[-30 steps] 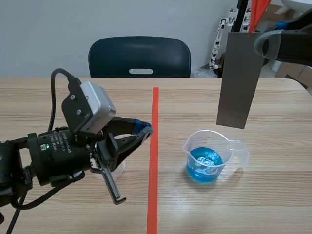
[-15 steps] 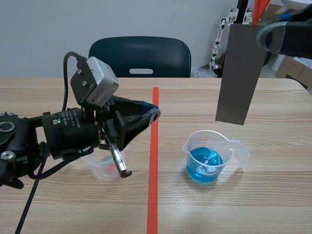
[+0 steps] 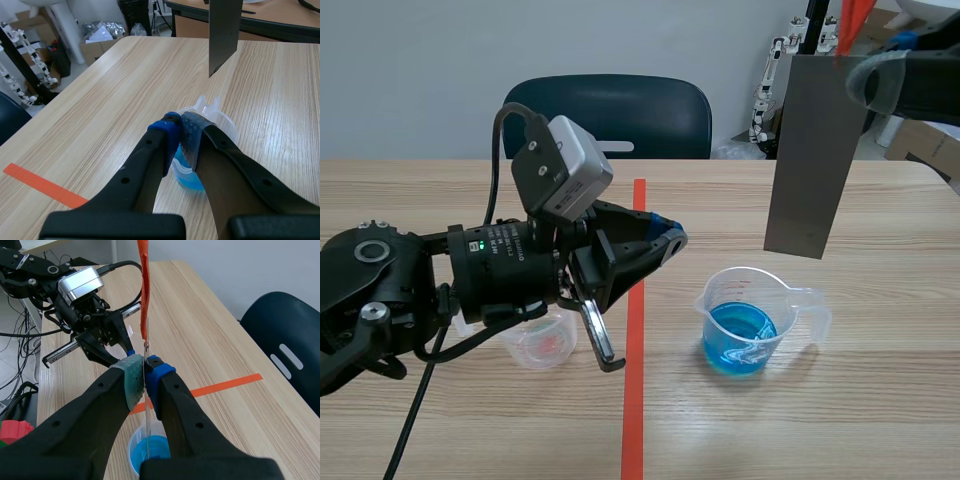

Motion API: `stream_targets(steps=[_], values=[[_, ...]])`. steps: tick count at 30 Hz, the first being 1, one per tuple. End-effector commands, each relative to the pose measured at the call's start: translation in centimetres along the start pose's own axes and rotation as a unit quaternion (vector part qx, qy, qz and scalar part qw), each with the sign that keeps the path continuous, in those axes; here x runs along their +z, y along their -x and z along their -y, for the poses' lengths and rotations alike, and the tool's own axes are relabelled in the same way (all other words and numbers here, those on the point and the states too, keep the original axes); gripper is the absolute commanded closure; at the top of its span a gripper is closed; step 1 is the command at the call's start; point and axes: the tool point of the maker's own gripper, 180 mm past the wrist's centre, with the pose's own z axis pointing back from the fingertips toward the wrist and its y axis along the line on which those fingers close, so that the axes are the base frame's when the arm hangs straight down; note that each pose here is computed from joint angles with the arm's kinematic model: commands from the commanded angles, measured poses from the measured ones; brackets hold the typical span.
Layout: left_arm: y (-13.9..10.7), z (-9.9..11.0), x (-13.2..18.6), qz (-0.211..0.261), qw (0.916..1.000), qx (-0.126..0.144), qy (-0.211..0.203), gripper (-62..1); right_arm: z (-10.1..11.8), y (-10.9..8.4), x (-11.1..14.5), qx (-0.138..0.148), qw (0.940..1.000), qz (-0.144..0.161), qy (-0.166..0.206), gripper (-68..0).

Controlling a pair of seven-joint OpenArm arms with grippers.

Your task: Do the redox reaction experiment. raise the plate out of the solution

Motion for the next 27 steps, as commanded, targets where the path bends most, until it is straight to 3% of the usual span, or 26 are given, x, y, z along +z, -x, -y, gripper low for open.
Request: stream_targets(steps=[1, 11, 27], values=[[-1.1, -0.4, 0.0, 0.020, 0.9998, -0.001, -0.005, -3.2, 0.1, -1.1, 0.2, 0.007, 0.9999, 0.013, -0.002, -0.6], [-1.0, 0.8, -0.1, 0.018, 0.9995, 0.000, 0.027, -3.2, 0.1, -1.2, 0.2, 0.007, 0.9999, 0.015, -0.002, -0.6], [-1.0, 0.9, -0.1, 0.018, 0.9994, -0.001, 0.030, -3.2, 0.1, -1.3, 0.2, 0.007, 0.9998, 0.019, -0.002, -0.6]])
